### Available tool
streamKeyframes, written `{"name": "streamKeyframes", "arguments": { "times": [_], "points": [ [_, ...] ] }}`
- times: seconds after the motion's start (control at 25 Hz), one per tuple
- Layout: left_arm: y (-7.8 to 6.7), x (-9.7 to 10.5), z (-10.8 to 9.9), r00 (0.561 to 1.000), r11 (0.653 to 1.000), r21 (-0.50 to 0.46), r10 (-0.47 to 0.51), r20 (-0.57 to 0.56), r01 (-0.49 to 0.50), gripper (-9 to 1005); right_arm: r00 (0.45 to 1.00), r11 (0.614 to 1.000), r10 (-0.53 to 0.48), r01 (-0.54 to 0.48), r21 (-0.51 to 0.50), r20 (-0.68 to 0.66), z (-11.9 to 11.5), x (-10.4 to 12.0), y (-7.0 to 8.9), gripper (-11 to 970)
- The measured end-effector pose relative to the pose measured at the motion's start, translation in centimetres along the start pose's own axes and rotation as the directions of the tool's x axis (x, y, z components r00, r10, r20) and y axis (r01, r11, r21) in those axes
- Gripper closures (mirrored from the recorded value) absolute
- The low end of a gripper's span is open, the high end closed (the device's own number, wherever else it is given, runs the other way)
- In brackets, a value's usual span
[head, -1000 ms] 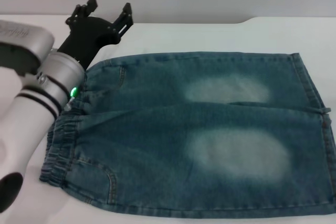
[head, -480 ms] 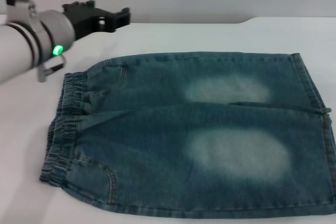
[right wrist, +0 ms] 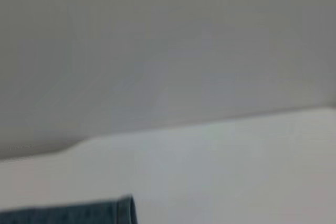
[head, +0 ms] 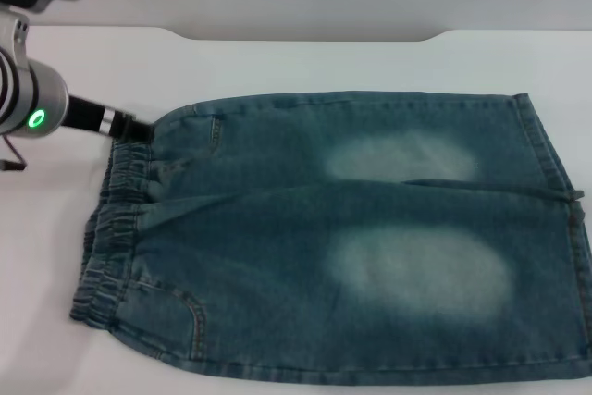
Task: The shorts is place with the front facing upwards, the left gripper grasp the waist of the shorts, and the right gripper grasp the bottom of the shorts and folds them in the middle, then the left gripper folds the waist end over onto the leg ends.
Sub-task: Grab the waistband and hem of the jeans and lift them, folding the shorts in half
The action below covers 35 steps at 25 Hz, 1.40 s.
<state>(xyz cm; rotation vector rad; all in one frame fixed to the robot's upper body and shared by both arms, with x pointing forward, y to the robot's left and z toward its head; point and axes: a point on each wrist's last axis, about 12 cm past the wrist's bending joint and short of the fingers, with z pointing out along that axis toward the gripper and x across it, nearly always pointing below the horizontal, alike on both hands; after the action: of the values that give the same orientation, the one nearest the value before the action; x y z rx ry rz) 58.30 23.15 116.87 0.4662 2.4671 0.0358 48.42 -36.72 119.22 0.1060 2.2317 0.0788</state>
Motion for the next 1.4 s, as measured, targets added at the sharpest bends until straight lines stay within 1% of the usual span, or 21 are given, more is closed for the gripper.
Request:
{"name": "streamKeyframes", "arguments": {
  "times": [0.2,0.28,0.4,0.48,0.6,0.72,0.92,1.16,1.32,1.4],
  "points": [
    [0.1,0.3,-1.3,0.995,1.0,0.009,0.023,-0.096,-0.022,172,0.997,1.0,0.03,-0.03,0.0,-0.066,-0.6,1.2,0.1,343],
    [-0.1,0.6,-1.9,0.988,0.999,0.02,0.032,-0.149,-0.029,172,0.996,0.999,0.031,-0.029,0.023,-0.089,-0.6,1.6,0.0,343],
    [-0.3,1.1,-2.2,0.978,0.999,0.029,0.038,-0.204,-0.032,172,0.992,0.998,0.014,-0.006,0.066,-0.122,-0.1,2.1,0.2,343],
    [-0.4,1.4,-2.2,0.97,0.999,0.034,0.037,-0.239,-0.03,172,0.989,0.997,-0.006,0.017,0.076,-0.148,0.4,2.5,0.5,343],
    [-0.6,1.9,-1.9,0.961,0.999,0.038,0.03,-0.276,-0.021,173,0.984,0.997,-0.037,0.048,0.06,-0.175,1.1,2.9,1.4,343],
    [-0.9,2.2,-1.8,0.95,0.999,0.042,0.03,-0.311,-0.017,173,0.983,0.997,-0.053,0.061,0.041,-0.173,1.6,2.7,2.0,343],
    [-2.0,2.4,-2.3,0.922,0.998,0.051,0.053,-0.383,-0.036,173,0.985,0.997,-0.064,0.07,0.03,-0.162,2.0,2.3,2.3,344],
    [-3.0,2.6,-2.9,0.884,0.998,0.048,0.047,-0.464,-0.028,174,0.985,0.996,-0.074,0.081,0.038,-0.158,2.6,2.5,2.0,344],
    [-3.5,2.9,-2.7,0.872,0.999,0.044,0.043,-0.488,-0.025,174,0.984,0.995,-0.089,0.096,0.039,-0.156,2.9,2.6,1.7,344],
    [-4.0,3.2,-2.3,0.858,0.999,0.049,0.039,-0.513,-0.016,174,0.984,0.994,-0.092,0.099,0.037,-0.155,3.0,2.6,1.7,344]
  ]
}}
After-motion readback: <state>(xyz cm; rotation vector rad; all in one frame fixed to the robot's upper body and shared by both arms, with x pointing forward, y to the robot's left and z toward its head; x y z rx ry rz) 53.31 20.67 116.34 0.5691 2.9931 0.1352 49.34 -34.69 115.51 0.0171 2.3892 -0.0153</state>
